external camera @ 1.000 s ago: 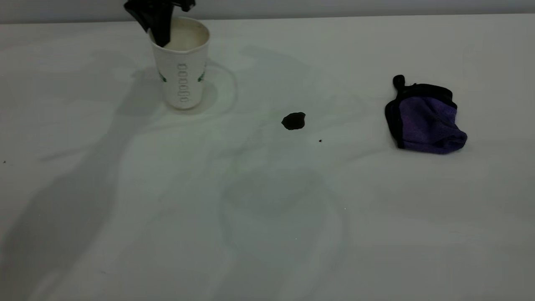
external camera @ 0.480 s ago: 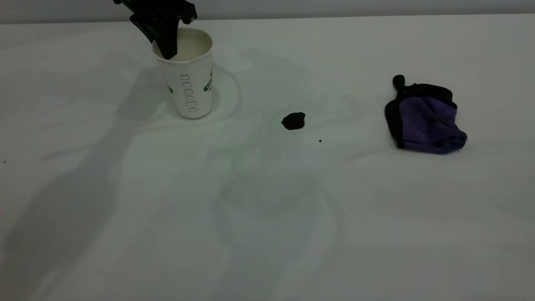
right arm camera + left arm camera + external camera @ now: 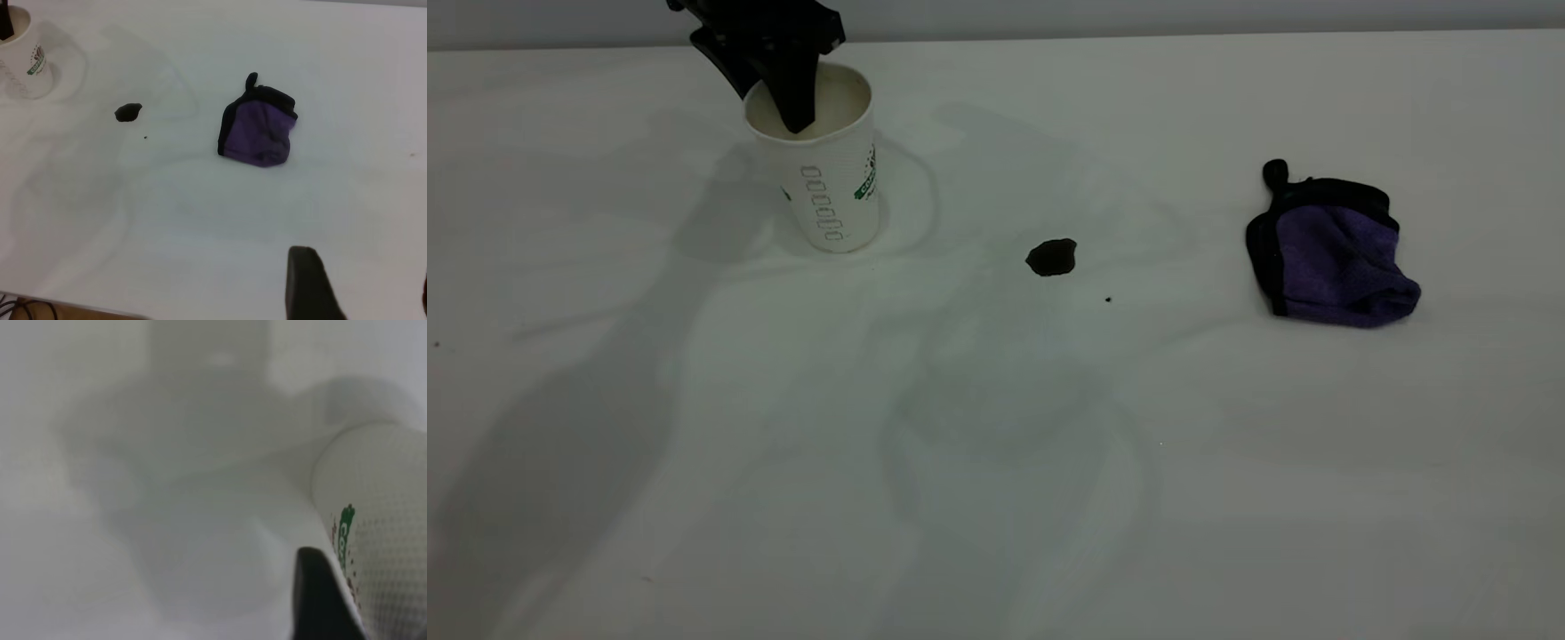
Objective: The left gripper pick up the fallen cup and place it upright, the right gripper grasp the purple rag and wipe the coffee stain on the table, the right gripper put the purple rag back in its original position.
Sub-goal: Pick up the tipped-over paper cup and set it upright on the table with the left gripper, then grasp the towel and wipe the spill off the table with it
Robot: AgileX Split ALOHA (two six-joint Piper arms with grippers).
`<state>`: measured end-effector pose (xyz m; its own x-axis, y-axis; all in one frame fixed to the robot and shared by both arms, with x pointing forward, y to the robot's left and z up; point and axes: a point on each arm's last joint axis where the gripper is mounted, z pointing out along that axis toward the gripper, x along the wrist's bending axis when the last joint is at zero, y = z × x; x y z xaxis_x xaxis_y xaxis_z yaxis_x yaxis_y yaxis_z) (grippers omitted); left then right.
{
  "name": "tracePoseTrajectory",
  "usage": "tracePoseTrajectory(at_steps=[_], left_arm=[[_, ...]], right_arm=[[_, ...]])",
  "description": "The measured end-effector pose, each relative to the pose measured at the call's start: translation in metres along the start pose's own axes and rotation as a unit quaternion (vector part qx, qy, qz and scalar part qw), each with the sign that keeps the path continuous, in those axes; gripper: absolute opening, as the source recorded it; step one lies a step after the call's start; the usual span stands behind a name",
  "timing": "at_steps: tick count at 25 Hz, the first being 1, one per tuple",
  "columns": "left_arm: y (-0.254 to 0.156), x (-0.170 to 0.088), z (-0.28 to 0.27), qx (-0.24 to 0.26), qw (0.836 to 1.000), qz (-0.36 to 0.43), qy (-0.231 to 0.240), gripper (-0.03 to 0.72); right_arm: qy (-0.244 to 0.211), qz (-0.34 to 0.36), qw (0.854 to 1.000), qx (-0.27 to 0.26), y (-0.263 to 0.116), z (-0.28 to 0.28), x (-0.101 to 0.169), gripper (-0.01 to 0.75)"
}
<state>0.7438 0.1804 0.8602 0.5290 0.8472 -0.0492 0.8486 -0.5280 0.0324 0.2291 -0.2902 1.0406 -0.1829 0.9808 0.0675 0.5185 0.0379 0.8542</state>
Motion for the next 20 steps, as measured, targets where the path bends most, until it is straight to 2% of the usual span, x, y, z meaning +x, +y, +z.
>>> tracePoseTrajectory(at_steps=[4,11,20], left_arm=[[0.0,0.0,0.0,0.0,1.0,0.004,-0.001,0.485],[0.002,-0.004,-0.009,-0.015,1.0,0.006,-0.017,0.488],[0.004,-0.01,-0.087,-0.087,0.996,0.007,0.007,0.49]], right_arm=[[0.0,0.0,1.0,0.0,0.0,0.0,0.0,0.446],[0.0,0.0,1.0,0.0,0.0,0.0,0.0,0.446],[0.0,0.0,1.0,0.0,0.0,0.0,0.0,0.446]])
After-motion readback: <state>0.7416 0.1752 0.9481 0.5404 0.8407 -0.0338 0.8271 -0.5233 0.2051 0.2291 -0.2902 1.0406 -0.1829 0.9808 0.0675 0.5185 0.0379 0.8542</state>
